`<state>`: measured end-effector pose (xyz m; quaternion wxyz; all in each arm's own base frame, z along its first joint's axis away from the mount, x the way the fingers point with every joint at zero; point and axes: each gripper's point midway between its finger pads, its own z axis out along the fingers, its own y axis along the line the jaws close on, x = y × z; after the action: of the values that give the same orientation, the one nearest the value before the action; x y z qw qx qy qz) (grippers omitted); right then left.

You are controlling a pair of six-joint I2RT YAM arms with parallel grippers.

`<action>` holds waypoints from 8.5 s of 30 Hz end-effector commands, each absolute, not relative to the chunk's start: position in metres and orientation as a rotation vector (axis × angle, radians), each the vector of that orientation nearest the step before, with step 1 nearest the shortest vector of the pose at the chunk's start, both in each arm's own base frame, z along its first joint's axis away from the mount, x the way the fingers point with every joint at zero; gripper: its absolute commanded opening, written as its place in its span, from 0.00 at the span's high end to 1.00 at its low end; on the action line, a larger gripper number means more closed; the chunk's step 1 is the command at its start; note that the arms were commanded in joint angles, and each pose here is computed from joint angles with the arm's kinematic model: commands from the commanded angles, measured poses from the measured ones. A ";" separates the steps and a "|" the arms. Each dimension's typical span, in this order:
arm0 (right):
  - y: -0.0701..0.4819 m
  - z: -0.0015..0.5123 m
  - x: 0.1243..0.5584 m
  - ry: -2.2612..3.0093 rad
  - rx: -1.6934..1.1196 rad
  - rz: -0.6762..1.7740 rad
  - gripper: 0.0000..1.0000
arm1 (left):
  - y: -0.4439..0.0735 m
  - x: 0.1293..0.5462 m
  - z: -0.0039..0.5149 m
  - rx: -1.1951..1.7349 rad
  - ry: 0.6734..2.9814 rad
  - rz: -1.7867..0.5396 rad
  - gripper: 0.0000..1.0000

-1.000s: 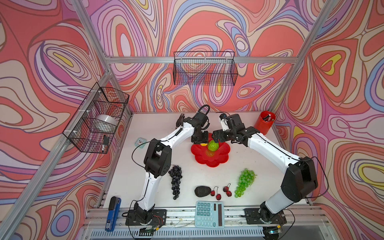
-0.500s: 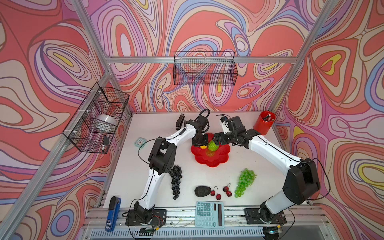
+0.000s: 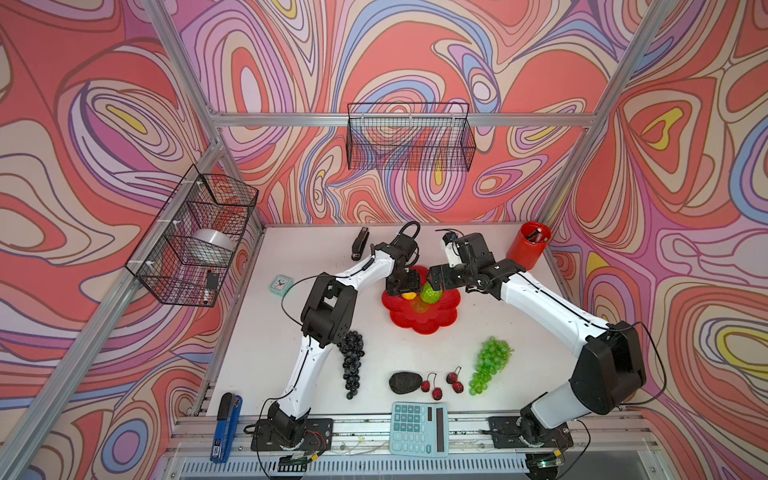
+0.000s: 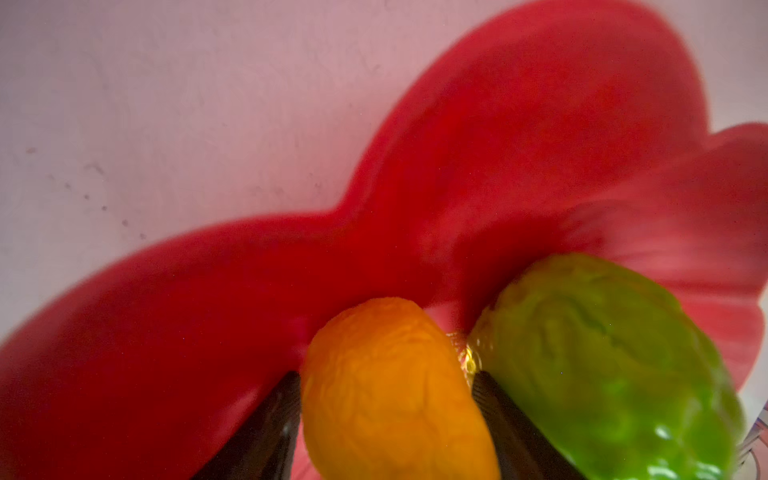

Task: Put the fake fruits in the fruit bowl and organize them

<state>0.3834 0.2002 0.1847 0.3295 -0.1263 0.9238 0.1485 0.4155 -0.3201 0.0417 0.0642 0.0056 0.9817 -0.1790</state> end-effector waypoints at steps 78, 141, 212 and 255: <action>0.325 0.045 0.148 2.552 -1.537 0.276 0.50 | -0.146 0.322 0.150 -0.379 2.712 -0.483 0.22; 0.240 0.027 0.352 2.511 -1.433 -0.337 0.29 | -0.129 0.312 0.174 -0.426 2.627 -0.509 0.19; 0.295 0.083 0.332 2.435 -1.332 -0.113 0.31 | -0.110 0.299 0.035 -0.923 2.725 -0.371 0.62; 0.304 0.062 0.316 2.425 -1.397 -0.133 0.32 | -0.115 0.317 0.037 -0.857 2.649 -0.429 0.96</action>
<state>0.3169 0.3023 0.0710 0.1739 -0.4891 0.8537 -0.0414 0.3178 -0.1196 0.0355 0.1531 -0.2982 0.9292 -0.1557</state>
